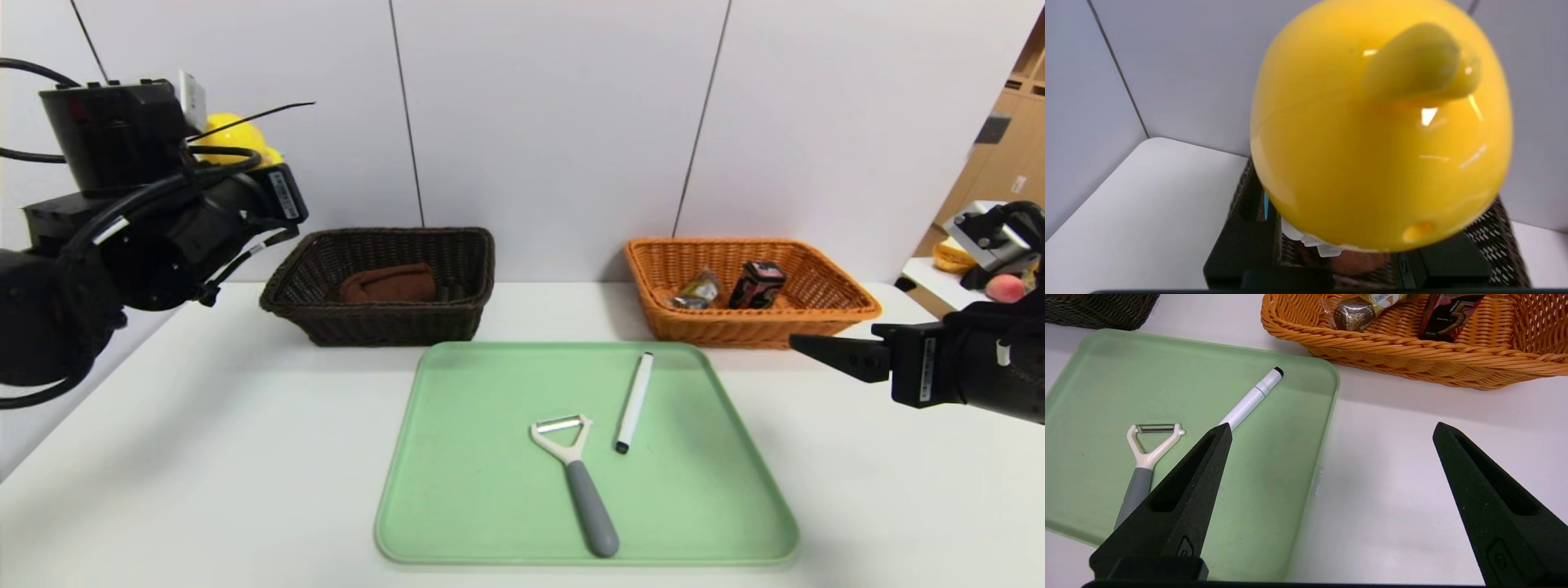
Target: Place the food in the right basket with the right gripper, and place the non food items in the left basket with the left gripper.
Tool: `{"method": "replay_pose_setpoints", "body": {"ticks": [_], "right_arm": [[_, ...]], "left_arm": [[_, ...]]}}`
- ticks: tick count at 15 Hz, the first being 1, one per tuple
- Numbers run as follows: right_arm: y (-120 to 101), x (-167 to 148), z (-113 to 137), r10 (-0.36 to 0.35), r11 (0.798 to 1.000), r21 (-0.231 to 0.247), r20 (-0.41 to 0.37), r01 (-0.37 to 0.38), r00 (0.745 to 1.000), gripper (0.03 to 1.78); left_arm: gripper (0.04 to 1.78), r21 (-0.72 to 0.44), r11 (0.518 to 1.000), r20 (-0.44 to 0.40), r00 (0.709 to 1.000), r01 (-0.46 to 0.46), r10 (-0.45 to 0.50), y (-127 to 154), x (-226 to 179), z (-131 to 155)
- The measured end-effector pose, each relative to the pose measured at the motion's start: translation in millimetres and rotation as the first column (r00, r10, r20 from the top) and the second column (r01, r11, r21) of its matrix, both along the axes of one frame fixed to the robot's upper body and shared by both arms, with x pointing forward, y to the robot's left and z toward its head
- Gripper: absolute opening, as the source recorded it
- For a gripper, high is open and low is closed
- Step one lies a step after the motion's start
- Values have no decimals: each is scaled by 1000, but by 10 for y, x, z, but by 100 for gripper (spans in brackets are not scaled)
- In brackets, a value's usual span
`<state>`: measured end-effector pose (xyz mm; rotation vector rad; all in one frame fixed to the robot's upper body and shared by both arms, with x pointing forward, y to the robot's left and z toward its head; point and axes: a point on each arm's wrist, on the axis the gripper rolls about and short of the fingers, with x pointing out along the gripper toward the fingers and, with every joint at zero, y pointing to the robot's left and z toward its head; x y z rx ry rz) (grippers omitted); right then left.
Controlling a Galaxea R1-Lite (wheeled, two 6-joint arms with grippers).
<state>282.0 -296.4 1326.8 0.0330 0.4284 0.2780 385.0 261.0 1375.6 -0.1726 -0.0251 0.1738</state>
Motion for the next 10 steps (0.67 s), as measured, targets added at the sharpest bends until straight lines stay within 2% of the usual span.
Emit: {"method": "replay_pose_setpoints", "body": {"ticks": [4,10], "right_arm": [[3,24,-20,-1,1000,-2,-10,1,1000,170],[9,53,-31,-7,1000,14,-22,7,1000,171]], "left_arm": [[69,8,1000,-46,999,-29,29,179,511,-196],[69,19,999,-144,989,26,-22,185,1078,-598]]}}
